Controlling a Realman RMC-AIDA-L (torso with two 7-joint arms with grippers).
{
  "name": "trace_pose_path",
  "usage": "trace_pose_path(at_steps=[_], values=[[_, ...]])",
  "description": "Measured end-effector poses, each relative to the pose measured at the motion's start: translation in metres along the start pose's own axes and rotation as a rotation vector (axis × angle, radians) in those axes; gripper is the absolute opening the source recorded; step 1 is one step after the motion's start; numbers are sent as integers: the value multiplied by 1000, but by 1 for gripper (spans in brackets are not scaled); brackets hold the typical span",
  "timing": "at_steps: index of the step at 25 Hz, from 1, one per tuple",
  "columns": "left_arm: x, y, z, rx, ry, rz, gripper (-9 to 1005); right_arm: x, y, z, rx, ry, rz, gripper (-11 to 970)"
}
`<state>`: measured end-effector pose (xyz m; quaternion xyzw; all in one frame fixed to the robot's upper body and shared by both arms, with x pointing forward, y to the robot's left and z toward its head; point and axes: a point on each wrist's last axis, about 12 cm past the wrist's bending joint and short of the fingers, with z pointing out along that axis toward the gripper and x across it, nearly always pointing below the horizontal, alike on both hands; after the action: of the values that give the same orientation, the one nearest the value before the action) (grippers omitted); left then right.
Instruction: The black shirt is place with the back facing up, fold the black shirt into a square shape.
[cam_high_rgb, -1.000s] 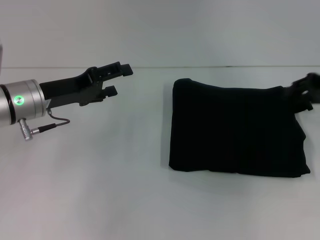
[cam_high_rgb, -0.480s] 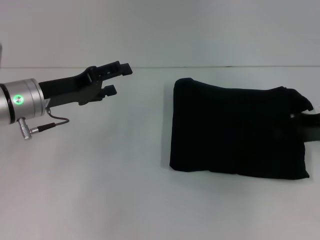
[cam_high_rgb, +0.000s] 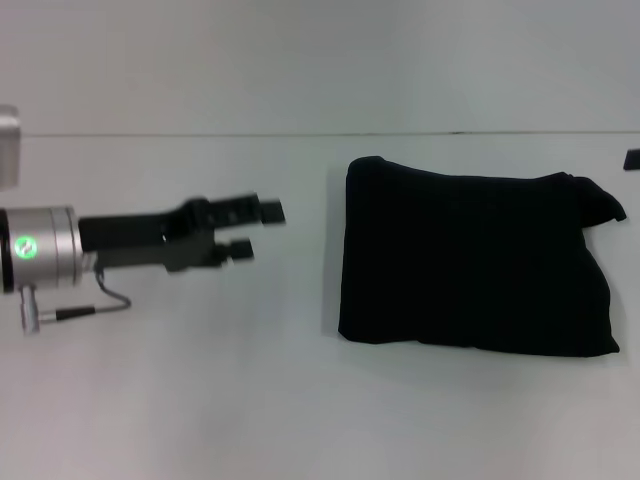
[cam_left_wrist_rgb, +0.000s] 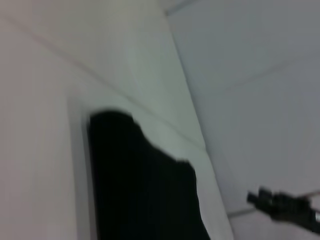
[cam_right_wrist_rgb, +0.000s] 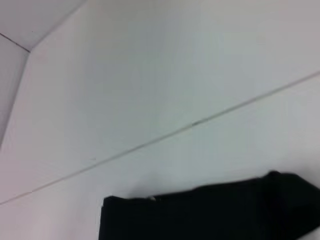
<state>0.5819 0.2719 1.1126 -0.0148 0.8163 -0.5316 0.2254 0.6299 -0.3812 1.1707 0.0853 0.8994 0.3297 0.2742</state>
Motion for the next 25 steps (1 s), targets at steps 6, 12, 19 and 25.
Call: trace_pose_path(at_steps=[6,12,19,25], values=[[33,17,19,-8,73,-159,948,-10,11,0,-8,2,-18,583],[56,27,43,-11,52,-244,949,-18,18,-6,-15,11,12,642],[68,28,70,-53,56,-264,925,-19,19,-7,-22,10,22,659],[67,31,78,-94,35,-270,878,-19,20,-5,-24,11,16,661]])
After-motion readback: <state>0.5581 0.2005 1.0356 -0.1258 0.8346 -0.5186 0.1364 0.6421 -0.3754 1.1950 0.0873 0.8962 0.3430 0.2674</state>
